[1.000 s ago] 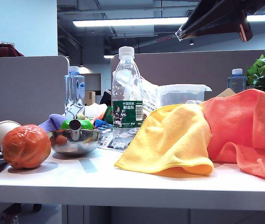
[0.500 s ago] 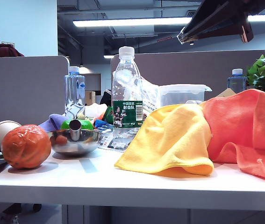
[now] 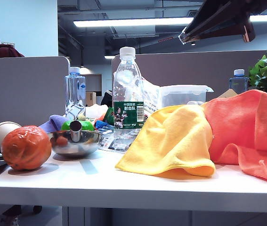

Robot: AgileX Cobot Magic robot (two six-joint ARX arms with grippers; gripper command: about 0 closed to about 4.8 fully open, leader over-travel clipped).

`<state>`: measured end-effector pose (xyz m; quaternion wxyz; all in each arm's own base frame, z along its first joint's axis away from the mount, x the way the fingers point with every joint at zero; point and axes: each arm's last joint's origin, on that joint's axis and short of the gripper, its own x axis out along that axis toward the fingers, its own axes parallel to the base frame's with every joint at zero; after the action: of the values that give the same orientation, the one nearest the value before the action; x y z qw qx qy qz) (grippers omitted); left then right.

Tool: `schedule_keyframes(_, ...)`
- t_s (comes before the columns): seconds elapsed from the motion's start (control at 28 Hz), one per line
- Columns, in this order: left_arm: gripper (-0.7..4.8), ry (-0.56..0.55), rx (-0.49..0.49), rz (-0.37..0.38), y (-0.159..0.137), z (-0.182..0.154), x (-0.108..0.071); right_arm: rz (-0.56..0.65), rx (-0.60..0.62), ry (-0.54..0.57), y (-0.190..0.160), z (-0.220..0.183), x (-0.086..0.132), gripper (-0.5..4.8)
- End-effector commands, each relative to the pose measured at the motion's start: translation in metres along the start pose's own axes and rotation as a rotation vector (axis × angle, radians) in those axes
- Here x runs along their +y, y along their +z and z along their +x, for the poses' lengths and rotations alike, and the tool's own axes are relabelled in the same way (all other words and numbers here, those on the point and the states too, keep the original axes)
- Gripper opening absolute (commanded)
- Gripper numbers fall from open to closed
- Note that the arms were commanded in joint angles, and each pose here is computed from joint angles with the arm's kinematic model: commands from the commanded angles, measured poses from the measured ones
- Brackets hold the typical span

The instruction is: Pick up the metal ice scoop from the table and place it inside the transparent plastic box.

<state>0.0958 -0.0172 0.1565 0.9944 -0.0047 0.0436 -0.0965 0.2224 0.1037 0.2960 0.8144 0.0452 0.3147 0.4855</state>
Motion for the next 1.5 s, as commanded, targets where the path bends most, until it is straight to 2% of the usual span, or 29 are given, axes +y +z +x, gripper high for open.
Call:
schedule_keyframes(0.04, -0.05, -0.032, -0.099, -0.05, 0.01, -0.001, -0.001, -0.01, -0.006, -0.001, 0.001, -0.003, 0.002, -0.02)
schedule_keyframes(0.11, -0.05, -0.096, -0.195, -0.192, 0.021, -0.002, -0.002, -0.009, -0.006, -0.001, 0.001, -0.003, 0.002, -0.02)
schedule_keyframes(0.14, -0.06, -0.118, -0.205, -0.213, 0.024, -0.004, -0.003, -0.009, -0.006, -0.001, 0.001, -0.003, 0.002, -0.02)
schedule_keyframes(0.21, -0.03, -0.249, -0.193, -0.191, 0.032, -0.007, -0.007, -0.01, -0.007, -0.001, 0.001, -0.003, 0.002, -0.02)
schedule_keyframes(0.25, -0.03, -0.392, -0.193, -0.16, 0.037, -0.01, -0.011, -0.01, -0.007, -0.001, 0.001, -0.003, 0.002, -0.02)
schedule_keyframes(0.29, -0.03, -0.483, -0.203, -0.121, 0.041, -0.012, -0.014, -0.01, -0.007, -0.001, 0.001, -0.003, 0.002, -0.02)
schedule_keyframes(0.32, -0.03, -0.608, -0.23, -0.057, 0.049, -0.018, -0.017, -0.01, -0.007, -0.001, 0.001, -0.003, 0.002, -0.02)
schedule_keyframes(0.36, -0.03, -0.642, -0.252, -0.026, 0.056, -0.021, -0.018, -0.01, -0.007, -0.001, 0.001, -0.003, 0.002, -0.02)
schedule_keyframes(0.39, 0.1, -0.651, -0.286, 0.007, 0.067, -0.026, -0.019, -0.01, -0.007, -0.001, 0.001, -0.003, 0.002, -0.02)
schedule_keyframes(0.46, 0.96, -0.637, -0.33, 0.094, 0.085, -0.033, -0.019, -0.01, -0.007, -0.001, 0.001, -0.003, 0.002, -0.02)
schedule_keyframes(0.54, 0.98, -0.623, -0.327, 0.183, 0.1, -0.032, -0.019, -0.013, -0.01, -0.001, 0.002, -0.003, 0.002, -0.02)
schedule_keyframes(0.61, 1.0, -0.658, -0.293, 0.207, 0.115, -0.023, -0.02, -0.019, -0.016, -0.002, 0.003, -0.003, 0.002, -0.02)
schedule_keyframes(0.71, 1.21, -0.727, -0.253, 0.2, 0.136, -0.011, -0.022, -0.024, -0.022, -0.002, 0.003, -0.003, 0.002, -0.02)
schedule_keyframes(0.82, 1.25, -0.72, -0.249, 0.239, 0.163, 0.002, -0.022, -0.045, -0.047, -0.003, 0.006, -0.003, 0.002, -0.02)
schedule_keyframes(0.89, 1.25, -0.675, -0.22, 0.213, 0.176, 0.012, -0.021, -0.049, -0.051, -0.003, 0.007, -0.003, 0.002, -0.02)
schedule_keyframes(0.93, 1.25, -0.658, -0.176, 0.168, 0.179, 0.019, -0.02, -0.048, -0.051, -0.003, 0.007, -0.003, 0.002, -0.02)
schedule_keyframes(1.0, 1.35, -0.527, 0.016, -0.017, 0.184, 0.038, -0.017, -0.052, -0.054, -0.003, 0.007, -0.003, 0.002, -0.02)
schedule_keyframes(1.04, 2.39, -0.497, 0.16, -0.09, 0.184, 0.052, -0.016, -0.057, -0.061, -0.003, 0.008, -0.003, 0.002, -0.02)
schedule_keyframes(1.07, 3.22, -0.509, 0.241, -0.114, 0.185, 0.061, -0.016, -0.063, -0.067, -0.003, 0.008, -0.003, 0.002, -0.02)
schedule_keyframes(1.11, 3.84, -0.518, 0.372, -0.174, 0.184, 0.075, -0.02, -0.067, -0.072, -0.003, 0.009, -0.003, 0.002, -0.02)
schedule_keyframes(1.21, 3.82, -0.554, 0.648, -0.331, 0.174, 0.105, -0.039, -0.076, -0.083, -0.004, 0.01, -0.004, 0.002, -0.02)
schedule_keyframes(1.29, 3.82, -0.548, 0.798, -0.358, 0.166, 0.122, -0.049, -0.084, -0.092, -0.004, 0.011, -0.004, 0.002, -0.02)
schedule_keyframes(1.32, 3.82, -0.501, 0.893, -0.392, 0.16, 0.133, -0.052, -0.083, -0.091, -0.004, 0.011, -0.004, 0.002, -0.02)
schedule_keyframes(1.39, 3.87, -0.438, 1.013, -0.44, 0.147, 0.147, -0.054, -0.08, -0.087, -0.004, 0.011, -0.004, 0.002, -0.02)
schedule_keyframes(1.5, 4.08, -0.385, 1.115, -0.509, 0.131, 0.157, -0.055, -0.079, -0.087, -0.004, 0.011, -0.004, 0.002, -0.02)
